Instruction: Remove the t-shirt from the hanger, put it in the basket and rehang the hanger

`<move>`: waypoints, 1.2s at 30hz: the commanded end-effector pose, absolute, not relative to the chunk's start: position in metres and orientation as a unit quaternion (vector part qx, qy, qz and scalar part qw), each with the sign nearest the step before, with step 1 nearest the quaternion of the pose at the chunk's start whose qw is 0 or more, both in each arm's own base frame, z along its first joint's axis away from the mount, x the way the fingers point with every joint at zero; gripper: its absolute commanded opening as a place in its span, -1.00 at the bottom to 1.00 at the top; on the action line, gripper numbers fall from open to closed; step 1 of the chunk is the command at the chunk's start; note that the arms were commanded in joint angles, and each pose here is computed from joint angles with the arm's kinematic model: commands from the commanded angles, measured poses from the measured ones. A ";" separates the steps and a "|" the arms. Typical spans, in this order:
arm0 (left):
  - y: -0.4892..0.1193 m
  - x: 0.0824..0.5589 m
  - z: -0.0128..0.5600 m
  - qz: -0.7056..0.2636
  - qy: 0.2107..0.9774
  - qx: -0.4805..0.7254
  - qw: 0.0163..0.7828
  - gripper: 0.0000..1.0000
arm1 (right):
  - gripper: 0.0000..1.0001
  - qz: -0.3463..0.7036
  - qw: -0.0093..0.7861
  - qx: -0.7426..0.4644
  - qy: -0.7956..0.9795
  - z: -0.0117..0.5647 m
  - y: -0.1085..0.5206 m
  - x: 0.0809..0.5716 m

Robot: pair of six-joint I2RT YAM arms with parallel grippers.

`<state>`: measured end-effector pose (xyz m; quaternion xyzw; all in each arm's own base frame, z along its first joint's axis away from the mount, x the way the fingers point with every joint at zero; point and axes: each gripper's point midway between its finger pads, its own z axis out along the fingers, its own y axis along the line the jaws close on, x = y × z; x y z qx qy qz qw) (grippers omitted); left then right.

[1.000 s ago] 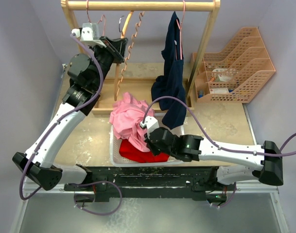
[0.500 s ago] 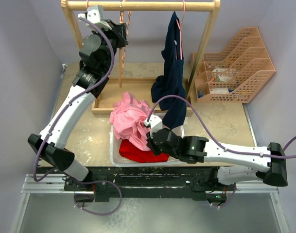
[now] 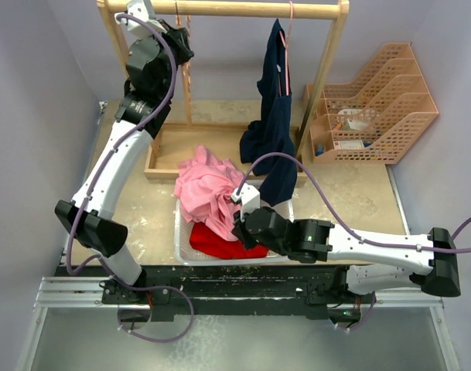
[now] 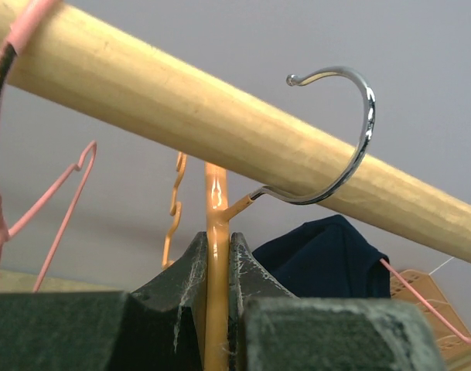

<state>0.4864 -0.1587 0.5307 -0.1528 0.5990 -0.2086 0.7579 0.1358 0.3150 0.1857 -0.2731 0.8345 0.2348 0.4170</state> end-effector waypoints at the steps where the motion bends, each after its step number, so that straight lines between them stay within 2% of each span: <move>1: -0.156 0.493 0.541 -0.225 0.584 -0.166 0.762 -1.00 | -1.00 0.263 0.436 -0.252 0.823 0.202 0.323 0.136; 6: -0.157 0.496 0.525 -0.224 0.597 -0.166 0.753 -1.00 | -1.00 0.263 0.441 -0.251 0.820 0.209 0.322 0.134; 7: -0.157 0.495 0.525 -0.227 0.596 -0.165 0.753 -0.96 | -1.00 0.262 0.443 -0.249 0.820 0.210 0.322 0.134; 8: -0.158 0.492 0.524 -0.231 0.594 -0.162 0.753 -0.83 | -1.00 0.262 0.444 -0.249 0.820 0.212 0.321 0.134; 9: -0.158 0.488 0.525 -0.235 0.592 -0.160 0.754 -0.63 | -1.00 0.262 0.446 -0.248 0.819 0.214 0.321 0.134; 10: -0.157 0.483 0.525 -0.239 0.590 -0.157 0.755 -0.35 | -1.00 0.261 0.448 -0.248 0.818 0.216 0.320 0.134; 13: -0.155 0.465 0.531 -0.253 0.579 -0.148 0.760 0.64 | -1.00 0.256 0.463 -0.246 0.812 0.230 0.318 0.138; 15: -0.156 0.450 0.538 -0.272 0.571 -0.135 0.762 0.99 | -1.00 0.255 0.481 -0.244 0.803 0.250 0.318 0.143; 24: -0.167 0.361 0.571 -0.370 0.525 -0.048 0.765 0.98 | -1.00 0.223 0.577 -0.202 0.759 0.341 0.304 0.173; 36: -0.182 0.275 0.584 -0.443 0.515 0.061 0.731 0.98 | -1.00 0.255 0.730 -0.126 0.621 0.547 0.246 0.185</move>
